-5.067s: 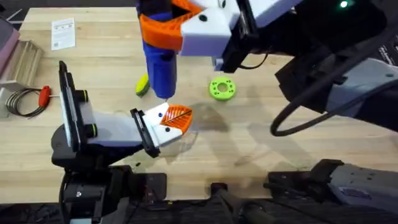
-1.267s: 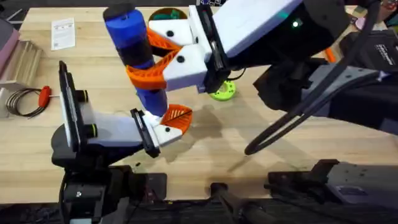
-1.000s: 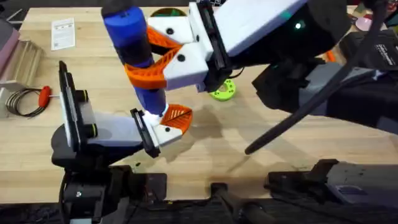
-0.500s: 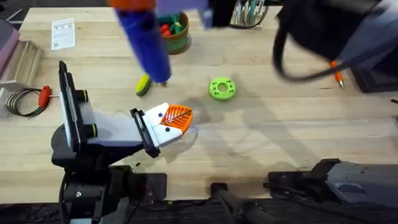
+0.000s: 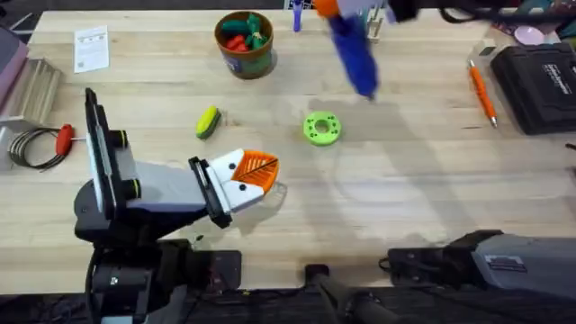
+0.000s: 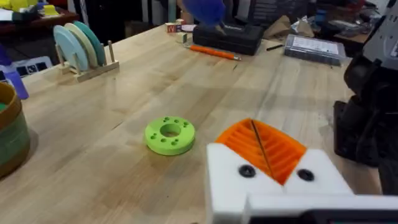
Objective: Pick up the gripper from the table and insert it into the empty holder that is missing its gripper. Then pick up a screw, insert it into the mounting hole, and use the screwdriver to tighten it. Finally, clean up the table by picking up the vegetable and placing it into the bucket.
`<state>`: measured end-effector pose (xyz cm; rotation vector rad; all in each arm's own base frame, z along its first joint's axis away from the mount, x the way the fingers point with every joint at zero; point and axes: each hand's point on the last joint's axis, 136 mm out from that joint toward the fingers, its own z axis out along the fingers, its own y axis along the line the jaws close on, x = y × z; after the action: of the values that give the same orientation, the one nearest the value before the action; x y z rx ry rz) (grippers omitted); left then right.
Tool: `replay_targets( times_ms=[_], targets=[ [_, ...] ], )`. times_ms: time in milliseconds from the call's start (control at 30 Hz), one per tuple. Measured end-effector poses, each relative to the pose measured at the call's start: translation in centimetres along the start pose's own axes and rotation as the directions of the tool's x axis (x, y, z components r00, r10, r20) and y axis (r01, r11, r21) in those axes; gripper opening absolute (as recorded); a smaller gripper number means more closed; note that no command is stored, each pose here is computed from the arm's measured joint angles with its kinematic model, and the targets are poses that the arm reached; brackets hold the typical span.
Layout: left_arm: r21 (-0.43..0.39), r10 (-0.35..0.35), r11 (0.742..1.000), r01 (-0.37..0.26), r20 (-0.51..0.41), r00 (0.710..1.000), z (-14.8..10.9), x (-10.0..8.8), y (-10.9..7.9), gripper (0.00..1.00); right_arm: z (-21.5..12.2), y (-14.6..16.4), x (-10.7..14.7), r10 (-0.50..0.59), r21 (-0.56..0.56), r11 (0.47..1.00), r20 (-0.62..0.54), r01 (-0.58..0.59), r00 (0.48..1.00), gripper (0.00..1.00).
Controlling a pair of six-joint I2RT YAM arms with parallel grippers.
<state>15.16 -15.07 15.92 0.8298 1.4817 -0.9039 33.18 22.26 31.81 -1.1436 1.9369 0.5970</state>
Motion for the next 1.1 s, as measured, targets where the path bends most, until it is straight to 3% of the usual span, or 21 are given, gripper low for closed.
replay_targets(
  times_ms=[133, 233, 400, 533, 733, 1067, 1100],
  targets=[
    [0.0, 0.0, 1.0, 0.0, 0.0, 1.0, 0.0, 0.0, 0.0, 0.015, -0.8, -2.1, 4.6, -0.077, 0.072, 0.993, -0.193, 0.092, 0.978, 0.02],
    [0.0, 0.0, 1.0, 0.0, 0.0, 1.0, 0.0, 0.0, 0.0, 0.015, -0.6, -3.5, 7.6, -0.145, 0.077, 0.981, -0.328, 0.18, 0.933, 0.02],
    [0.0, 0.0, 1.0, 0.0, 0.0, 1.0, 0.0, 0.0, 0.0, 0.015, 1.2, -6.7, 12.8, -0.186, 0.064, 0.964, -0.526, 0.256, 0.83, 0.02],
    [0.0, 0.0, 1.0, 0.0, 0.0, 1.0, 0.0, 0.0, 0.0, 0.015, 3.1, -8.0, 18.8, -0.211, -0.023, 0.966, -0.652, 0.259, 0.729, 0.02],
    [0.0, 0.0, 1.0, 0.0, 0.0, 1.0, 0.0, 0.0, 0.0, 0.015, 5.4, -9.8, 25.4, -0.217, -0.057, 0.965, -0.719, 0.255, 0.66, 0.02],
    [0.0, 0.0, 1.0, 0.0, 0.0, 1.0, 0.0, 0.0, 0.0, 0.015, 4.8, -11.6, 30.4, -0.194, -0.02, 0.963, -0.745, 0.27, 0.639, 0.022],
    [0.0, 0.0, 1.0, 0.0, 0.0, 1.0, 0.0, 0.0, 0.0, 0.015, 4.6, -11.7, 30.7, -0.188, -0.016, 0.964, -0.748, 0.265, 0.636, 0.07]
  ],
)
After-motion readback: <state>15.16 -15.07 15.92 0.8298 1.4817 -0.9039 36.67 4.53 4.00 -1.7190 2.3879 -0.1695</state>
